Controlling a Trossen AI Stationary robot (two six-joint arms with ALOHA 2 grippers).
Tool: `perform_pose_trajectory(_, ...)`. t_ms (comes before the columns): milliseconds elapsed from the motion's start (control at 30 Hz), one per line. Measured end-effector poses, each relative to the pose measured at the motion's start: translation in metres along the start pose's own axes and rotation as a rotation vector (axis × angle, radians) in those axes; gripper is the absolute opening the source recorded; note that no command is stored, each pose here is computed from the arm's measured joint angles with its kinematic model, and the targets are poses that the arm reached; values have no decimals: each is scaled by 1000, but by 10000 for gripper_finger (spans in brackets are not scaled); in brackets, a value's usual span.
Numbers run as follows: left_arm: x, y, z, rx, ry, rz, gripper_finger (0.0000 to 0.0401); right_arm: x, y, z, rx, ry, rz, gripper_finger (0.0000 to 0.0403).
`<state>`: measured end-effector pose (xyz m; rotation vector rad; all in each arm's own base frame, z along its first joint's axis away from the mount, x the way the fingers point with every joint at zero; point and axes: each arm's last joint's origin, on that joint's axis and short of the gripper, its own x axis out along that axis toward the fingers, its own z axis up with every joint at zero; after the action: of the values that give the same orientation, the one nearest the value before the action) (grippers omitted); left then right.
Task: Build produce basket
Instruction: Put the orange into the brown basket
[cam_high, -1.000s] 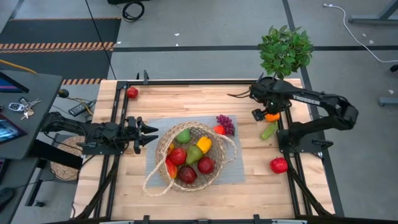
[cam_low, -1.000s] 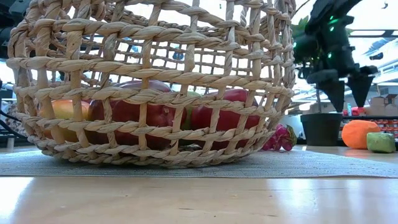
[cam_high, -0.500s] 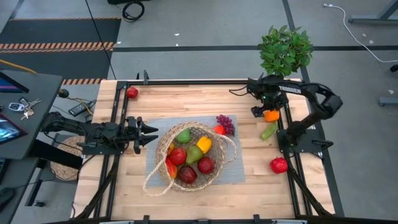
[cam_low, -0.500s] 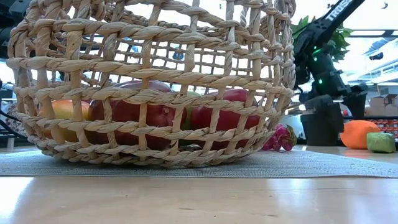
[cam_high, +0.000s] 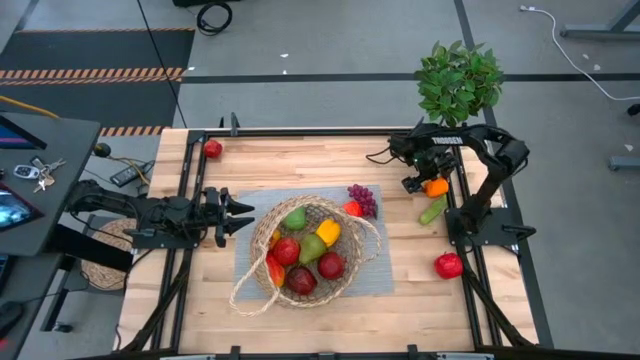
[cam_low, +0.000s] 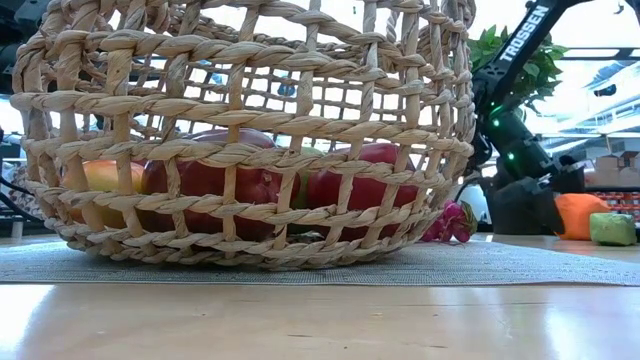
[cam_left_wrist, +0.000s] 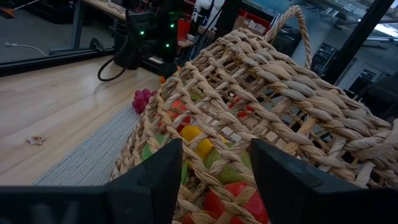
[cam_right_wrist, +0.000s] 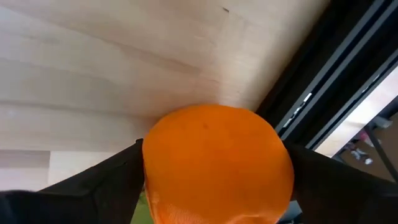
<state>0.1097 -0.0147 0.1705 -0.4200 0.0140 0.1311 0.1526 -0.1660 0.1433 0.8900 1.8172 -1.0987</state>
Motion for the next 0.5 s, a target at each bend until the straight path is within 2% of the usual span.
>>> perform_pose_trajectory(267,0,0,0,0,0,0,197,-3,5,-3,-34,-28,-5,308)
perform_pose_trajectory(500,0,0,0,0,0,0,194,-32,16,-22,-86,-180,51,305)
